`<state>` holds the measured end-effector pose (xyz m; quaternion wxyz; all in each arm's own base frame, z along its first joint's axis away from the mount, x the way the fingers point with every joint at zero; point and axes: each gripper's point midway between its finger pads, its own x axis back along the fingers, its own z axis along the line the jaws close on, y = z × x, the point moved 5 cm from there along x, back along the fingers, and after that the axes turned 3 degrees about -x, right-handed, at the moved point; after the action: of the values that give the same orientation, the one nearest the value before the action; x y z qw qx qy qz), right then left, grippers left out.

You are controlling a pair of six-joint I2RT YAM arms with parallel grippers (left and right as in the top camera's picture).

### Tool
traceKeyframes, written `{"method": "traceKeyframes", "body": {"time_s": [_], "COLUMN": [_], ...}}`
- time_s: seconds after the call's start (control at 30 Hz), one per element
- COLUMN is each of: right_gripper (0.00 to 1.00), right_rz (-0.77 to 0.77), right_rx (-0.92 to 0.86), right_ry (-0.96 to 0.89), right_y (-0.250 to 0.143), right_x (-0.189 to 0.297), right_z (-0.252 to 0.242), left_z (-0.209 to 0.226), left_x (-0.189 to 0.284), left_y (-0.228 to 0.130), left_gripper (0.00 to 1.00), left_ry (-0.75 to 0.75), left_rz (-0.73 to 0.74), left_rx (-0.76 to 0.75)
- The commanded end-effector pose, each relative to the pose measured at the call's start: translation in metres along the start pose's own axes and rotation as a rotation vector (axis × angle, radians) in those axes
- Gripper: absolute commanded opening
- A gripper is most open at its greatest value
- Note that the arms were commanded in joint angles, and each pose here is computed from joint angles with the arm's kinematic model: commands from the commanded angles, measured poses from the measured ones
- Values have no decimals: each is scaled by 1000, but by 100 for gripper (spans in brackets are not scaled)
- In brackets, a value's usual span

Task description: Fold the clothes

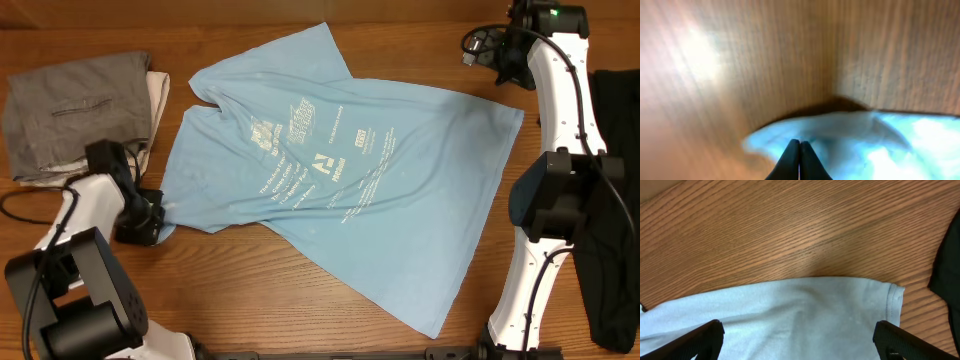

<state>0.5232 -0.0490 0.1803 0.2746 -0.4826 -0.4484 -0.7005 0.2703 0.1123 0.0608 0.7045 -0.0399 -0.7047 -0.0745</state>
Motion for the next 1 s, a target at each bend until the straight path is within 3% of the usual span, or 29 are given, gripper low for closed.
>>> {"method": "traceKeyframes", "body": {"time_s": [0.0, 0.1, 0.2, 0.33, 0.53, 0.73, 0.97], "right_gripper": [100, 100, 100, 100, 100, 100, 100], "right_rz": [-31, -31, -31, -31, -31, -31, -31], "right_rx": [-8, -8, -8, -8, -8, -8, -8], "right_ry": [8, 8, 8, 8, 8, 9, 9], "right_y": [6, 6, 6, 6, 6, 6, 6], "right_x": [10, 10, 10, 10, 10, 10, 10], "right_z": [0, 0, 0, 0, 0, 0, 0], "left_z": [-11, -18, -37, -53, -62, -40, -4], "left_x": [45, 78, 96, 97, 93, 70, 40], "left_y": [26, 23, 3, -40, -116, -156, -154], "left_gripper": [5, 6, 5, 4, 9, 11, 20], "left_ry": [63, 93, 15, -31, 8, 111, 243], "left_rz": [-126, -134, -61, 35, 39, 48, 75], "left_rx": [-72, -138, -265, -398, -472, -334, -128]}}
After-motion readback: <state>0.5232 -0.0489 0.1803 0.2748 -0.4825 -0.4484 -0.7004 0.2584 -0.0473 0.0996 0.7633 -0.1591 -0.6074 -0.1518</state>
